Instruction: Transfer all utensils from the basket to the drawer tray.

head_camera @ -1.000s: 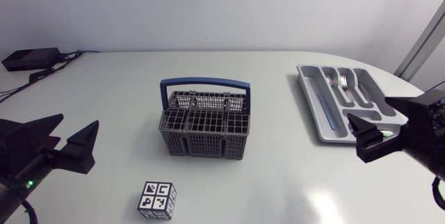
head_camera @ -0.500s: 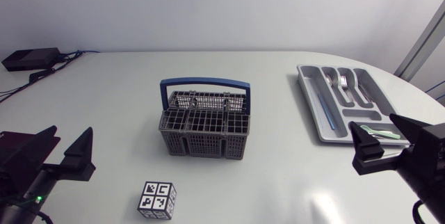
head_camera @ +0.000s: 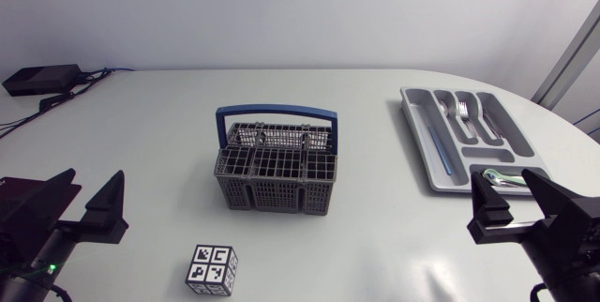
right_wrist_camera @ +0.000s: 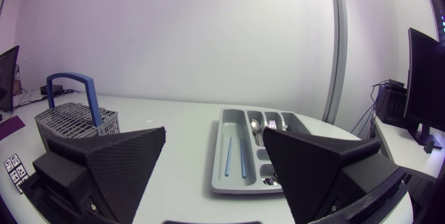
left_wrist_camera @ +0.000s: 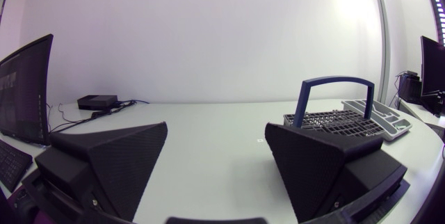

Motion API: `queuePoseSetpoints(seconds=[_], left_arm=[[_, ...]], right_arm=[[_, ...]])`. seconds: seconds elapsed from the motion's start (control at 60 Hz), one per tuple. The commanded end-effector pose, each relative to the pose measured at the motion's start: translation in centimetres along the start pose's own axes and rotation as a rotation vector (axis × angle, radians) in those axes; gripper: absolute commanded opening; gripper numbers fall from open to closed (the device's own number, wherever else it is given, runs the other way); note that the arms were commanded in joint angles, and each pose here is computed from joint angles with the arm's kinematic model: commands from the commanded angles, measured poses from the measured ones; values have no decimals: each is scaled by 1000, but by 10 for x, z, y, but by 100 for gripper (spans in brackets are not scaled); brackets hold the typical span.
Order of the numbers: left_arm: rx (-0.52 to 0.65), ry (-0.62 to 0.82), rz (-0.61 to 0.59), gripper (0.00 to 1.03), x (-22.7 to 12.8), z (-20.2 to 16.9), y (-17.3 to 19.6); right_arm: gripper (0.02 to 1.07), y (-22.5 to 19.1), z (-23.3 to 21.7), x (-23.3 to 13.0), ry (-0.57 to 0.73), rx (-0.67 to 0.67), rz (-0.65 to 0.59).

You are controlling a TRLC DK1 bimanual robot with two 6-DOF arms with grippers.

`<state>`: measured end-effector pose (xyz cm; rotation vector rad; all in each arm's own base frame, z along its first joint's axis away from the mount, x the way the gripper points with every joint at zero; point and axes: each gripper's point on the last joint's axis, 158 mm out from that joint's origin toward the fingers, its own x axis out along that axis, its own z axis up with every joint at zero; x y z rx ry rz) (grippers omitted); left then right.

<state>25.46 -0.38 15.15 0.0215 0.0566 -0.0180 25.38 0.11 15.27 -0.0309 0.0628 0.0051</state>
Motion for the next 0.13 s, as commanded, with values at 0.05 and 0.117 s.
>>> queuePoseSetpoints(seconds=[0.05,0.117], left_arm=[[-23,40,3,98,2,-20,1],[-23,40,3,98,2,-20,1]], right_arm=[[103,-3,-4,1,-6,31,-14],[103,-3,-4,1,-6,31,-14]])
